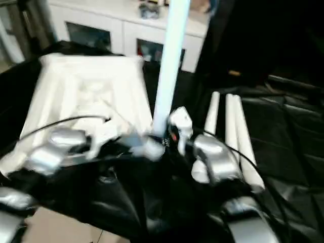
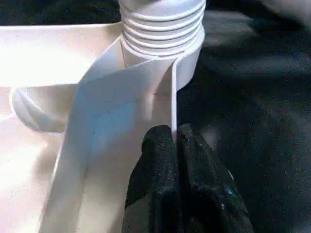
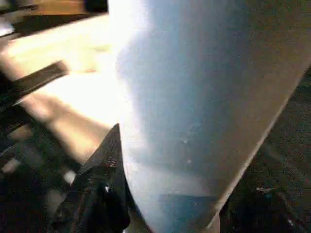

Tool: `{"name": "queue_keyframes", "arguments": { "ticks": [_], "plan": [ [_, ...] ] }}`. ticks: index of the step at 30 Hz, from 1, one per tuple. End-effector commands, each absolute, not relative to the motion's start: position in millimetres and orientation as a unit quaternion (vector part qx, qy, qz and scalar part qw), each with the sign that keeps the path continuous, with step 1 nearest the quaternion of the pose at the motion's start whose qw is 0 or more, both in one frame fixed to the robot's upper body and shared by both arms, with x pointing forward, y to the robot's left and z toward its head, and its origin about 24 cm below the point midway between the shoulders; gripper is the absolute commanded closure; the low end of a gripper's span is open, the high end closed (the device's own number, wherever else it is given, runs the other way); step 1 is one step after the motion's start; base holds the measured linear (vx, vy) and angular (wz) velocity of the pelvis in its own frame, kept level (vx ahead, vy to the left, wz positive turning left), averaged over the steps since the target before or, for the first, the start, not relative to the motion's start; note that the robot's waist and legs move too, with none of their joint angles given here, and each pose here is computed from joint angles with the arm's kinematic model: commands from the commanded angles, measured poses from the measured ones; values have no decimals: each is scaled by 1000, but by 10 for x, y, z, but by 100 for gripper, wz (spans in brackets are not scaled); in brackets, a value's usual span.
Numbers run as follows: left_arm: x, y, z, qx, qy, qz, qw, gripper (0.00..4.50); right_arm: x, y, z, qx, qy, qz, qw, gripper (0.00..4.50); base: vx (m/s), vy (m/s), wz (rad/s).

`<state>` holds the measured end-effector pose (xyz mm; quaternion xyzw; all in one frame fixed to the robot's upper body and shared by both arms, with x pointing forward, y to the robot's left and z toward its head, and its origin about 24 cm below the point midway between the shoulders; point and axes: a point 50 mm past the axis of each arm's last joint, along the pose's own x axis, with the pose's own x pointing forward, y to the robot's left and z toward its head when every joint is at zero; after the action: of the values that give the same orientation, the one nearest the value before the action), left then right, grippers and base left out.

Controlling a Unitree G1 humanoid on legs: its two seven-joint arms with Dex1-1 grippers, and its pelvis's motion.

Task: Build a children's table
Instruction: Insert table leg to table base

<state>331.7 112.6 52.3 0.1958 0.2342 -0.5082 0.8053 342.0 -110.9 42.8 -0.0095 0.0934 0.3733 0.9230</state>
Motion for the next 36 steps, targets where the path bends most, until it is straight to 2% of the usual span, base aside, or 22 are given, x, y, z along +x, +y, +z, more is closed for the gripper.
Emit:
{"name": "queue_keyframes", "arguments": {
  "ticks": [1, 2, 3, 6, 10, 20, 21, 23, 24, 29, 35, 36],
  "plan": [
    [3401, 976, 734, 202, 196, -499, 819, 450, 3205, -1142, -83, -17, 224, 349, 910, 259, 0, 0, 0],
    [3414, 926, 738, 198, 198, -490, 825, 450, 3215, -1114, -91, -13, 229, 340, 912, 259, 0, 0, 0],
    [3406, 722, 695, 201, 207, -473, 832, 450, 3239, -982, -120, -6, 249, 321, 914, 259, 0, 0, 0],
    [3376, 578, 649, 204, 211, -468, 833, 450, 3258, -876, -126, 5, 261, 309, 915, 259, 0, 0, 0],
    [3360, 541, 594, 219, 215, -456, 836, 450, 3297, -772, -91, 35, 260, 296, 918, 259, 0, 0, 0],
    [3392, 585, 636, 215, 219, -434, 847, 450, 3320, -705, -71, 29, 259, 296, 919, 259, 0, 0, 0],
    [3391, 589, 638, 215, 217, -436, 846, 450, 3323, -698, -66, 27, 257, 299, 919, 203, 0, 0, 0],
    [3389, 595, 643, 215, 212, -439, 846, 450, 3328, -690, -55, 32, 255, 300, 919, 203, 0, 0, 0],
    [3389, 595, 643, 215, 212, -439, 846, 450, 3328, -690, -55, 32, 255, 300, 919, 173, 0, 0, 0],
    [3381, 615, 684, 210, 188, -457, 844, 450, 3375, -678, 42, 35, 230, 317, 919, 139, 0, 0, 0],
    [3315, 694, 706, 212, 166, -503, 821, 450, 3427, -687, 263, 45, 181, 367, 911, 88, 0, 0, 0],
    [3291, 724, 706, 214, 162, -519, 812, 450, 3419, -712, 309, 41, 176, 387, 904, 68, 0, 0, 0]
  ]
}}
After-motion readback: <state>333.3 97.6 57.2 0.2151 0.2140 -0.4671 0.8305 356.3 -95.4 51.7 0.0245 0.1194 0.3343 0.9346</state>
